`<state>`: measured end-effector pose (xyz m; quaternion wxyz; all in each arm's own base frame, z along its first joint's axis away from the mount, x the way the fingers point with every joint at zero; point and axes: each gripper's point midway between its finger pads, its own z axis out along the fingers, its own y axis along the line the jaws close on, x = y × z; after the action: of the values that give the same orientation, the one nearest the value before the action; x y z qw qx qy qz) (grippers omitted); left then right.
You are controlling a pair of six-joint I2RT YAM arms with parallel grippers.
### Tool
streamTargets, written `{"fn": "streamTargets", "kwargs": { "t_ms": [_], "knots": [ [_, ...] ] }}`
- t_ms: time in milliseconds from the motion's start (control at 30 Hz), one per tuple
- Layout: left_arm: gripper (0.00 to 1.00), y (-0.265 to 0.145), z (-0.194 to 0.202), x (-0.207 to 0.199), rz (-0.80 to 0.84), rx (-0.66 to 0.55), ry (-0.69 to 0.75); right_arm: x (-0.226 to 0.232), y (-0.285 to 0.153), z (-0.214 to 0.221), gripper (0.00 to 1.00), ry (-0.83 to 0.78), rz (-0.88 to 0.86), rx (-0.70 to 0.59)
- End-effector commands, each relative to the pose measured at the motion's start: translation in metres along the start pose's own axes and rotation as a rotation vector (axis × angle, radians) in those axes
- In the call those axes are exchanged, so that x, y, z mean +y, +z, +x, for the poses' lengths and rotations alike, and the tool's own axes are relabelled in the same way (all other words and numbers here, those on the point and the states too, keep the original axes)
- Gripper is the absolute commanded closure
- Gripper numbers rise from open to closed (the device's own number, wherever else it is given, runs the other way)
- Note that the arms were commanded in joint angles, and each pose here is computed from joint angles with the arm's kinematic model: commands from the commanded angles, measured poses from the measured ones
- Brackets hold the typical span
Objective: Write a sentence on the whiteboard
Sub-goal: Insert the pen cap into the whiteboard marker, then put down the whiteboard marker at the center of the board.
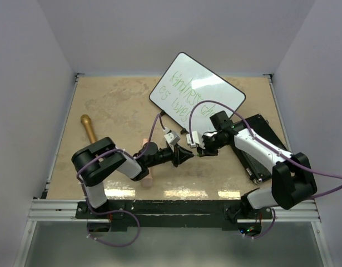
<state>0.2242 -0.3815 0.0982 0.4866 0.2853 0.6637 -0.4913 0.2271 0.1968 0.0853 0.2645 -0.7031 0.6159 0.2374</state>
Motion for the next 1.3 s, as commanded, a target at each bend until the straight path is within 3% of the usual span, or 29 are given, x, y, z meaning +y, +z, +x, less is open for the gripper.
{"fn": "streamTargets", "kwargs": {
  "t_ms": [0,100,300,467,567,733,867,967,1067,1100,1267],
  "knots": [
    [1.00,0.004,-0.028,-0.006,-0.024,-0.057,0.122,0.011,-0.001,-0.076,0.64,-0.115,-0.092,-0.284],
    [1.00,-0.014,-0.019,0.001,-0.089,0.016,0.124,0.004,-0.011,-0.074,0.48,-0.127,-0.058,-0.247],
    [1.00,-0.054,-0.011,0.009,-0.213,0.094,0.086,-0.027,-0.052,-0.074,0.28,-0.135,0.118,-0.162],
    [1.00,-0.068,-0.023,0.002,-0.220,0.109,0.094,-0.020,-0.071,-0.071,0.23,-0.154,0.078,-0.157],
    [1.00,-0.069,-0.018,-0.010,-0.157,0.184,0.117,-0.001,-0.056,-0.070,0.22,-0.151,-0.030,-0.217],
    [0.99,-0.066,0.005,-0.017,-0.053,0.327,0.192,-0.007,-0.047,-0.070,0.22,-0.124,-0.033,-0.232],
    [0.96,-0.060,0.004,-0.003,-0.081,0.258,0.214,-0.013,-0.047,-0.074,0.21,-0.077,-0.003,-0.251],
    [0.86,-0.052,-0.003,0.010,-0.078,0.194,0.166,-0.015,-0.043,-0.067,0.21,-0.047,0.004,-0.240],
    [0.68,-0.045,-0.005,0.023,-0.084,0.174,0.114,-0.017,-0.042,-0.061,0.21,-0.020,0.009,-0.239],
    [0.46,-0.045,-0.003,0.029,-0.116,0.177,0.092,-0.018,-0.042,-0.058,0.21,-0.011,0.012,-0.239],
    [0.34,-0.064,-0.024,0.055,-0.289,0.104,0.107,-0.019,-0.045,-0.053,0.21,0.015,0.008,-0.254]
  ]
}}
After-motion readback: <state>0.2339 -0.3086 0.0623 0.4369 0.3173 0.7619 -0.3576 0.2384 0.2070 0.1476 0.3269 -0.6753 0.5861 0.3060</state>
